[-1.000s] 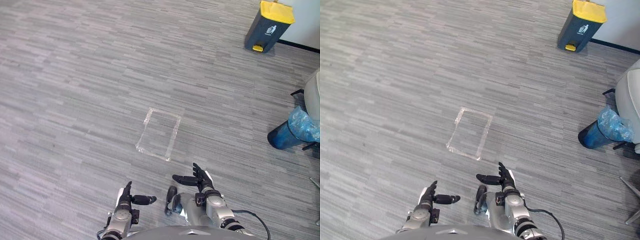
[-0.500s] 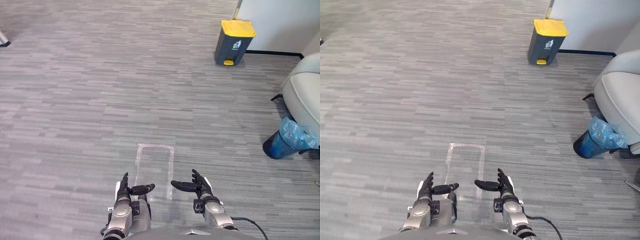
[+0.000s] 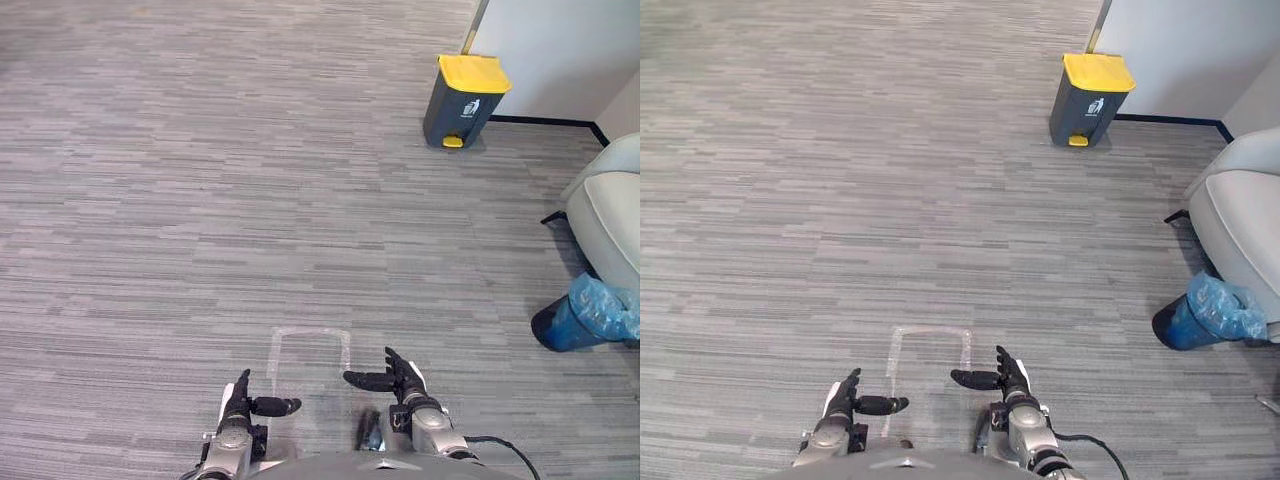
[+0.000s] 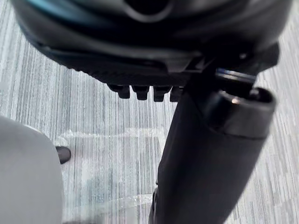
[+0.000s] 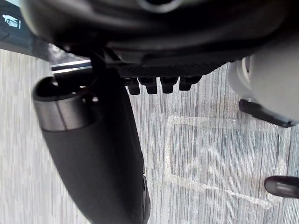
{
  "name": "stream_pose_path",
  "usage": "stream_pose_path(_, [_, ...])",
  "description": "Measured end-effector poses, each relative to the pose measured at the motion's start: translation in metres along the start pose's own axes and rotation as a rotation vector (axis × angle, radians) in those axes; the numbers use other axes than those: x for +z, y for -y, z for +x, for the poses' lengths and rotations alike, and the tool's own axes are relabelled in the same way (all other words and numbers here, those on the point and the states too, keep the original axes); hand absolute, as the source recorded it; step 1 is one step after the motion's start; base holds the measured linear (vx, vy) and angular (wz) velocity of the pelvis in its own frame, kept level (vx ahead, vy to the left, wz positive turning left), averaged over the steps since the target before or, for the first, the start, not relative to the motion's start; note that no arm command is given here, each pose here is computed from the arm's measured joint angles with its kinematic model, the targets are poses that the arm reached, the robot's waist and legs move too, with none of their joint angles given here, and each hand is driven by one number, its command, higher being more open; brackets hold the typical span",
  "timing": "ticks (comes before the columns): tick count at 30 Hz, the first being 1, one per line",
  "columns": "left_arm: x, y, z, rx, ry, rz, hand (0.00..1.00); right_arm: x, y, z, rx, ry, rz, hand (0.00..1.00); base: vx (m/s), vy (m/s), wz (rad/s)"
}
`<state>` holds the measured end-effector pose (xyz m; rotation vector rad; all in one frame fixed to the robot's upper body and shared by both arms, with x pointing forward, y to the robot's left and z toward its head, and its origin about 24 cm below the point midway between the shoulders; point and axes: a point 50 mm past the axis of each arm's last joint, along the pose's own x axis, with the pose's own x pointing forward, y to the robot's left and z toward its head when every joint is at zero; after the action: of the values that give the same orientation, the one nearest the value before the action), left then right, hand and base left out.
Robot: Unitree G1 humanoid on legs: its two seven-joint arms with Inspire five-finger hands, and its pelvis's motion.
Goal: Organize the slippers on the shoe rack
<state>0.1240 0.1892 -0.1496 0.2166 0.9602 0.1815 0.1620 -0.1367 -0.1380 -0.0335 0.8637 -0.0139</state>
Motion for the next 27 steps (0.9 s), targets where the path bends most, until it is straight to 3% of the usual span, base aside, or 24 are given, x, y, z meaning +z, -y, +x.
stream_pose_path(5, [0.002,0.012,-0.001,-0.034,0.004,-0.009,1.00,-0.007,0.013,-0.001,-0.059,-0.024,0.054,1.00,0.34,-0.211,0.05])
stream_pose_path(10, [0.006,0.005,-0.002,0.005,0.029,-0.079,1.00,-0.013,0.016,-0.005,-0.083,-0.033,0.068,1.00,0.29,-0.035,-0.32])
stream_pose_path(27, [0.003,0.003,0.000,-0.010,0.010,-0.018,1.00,-0.022,0.011,-0.005,-0.082,-0.087,0.093,1.00,0.12,0.190,-0.91])
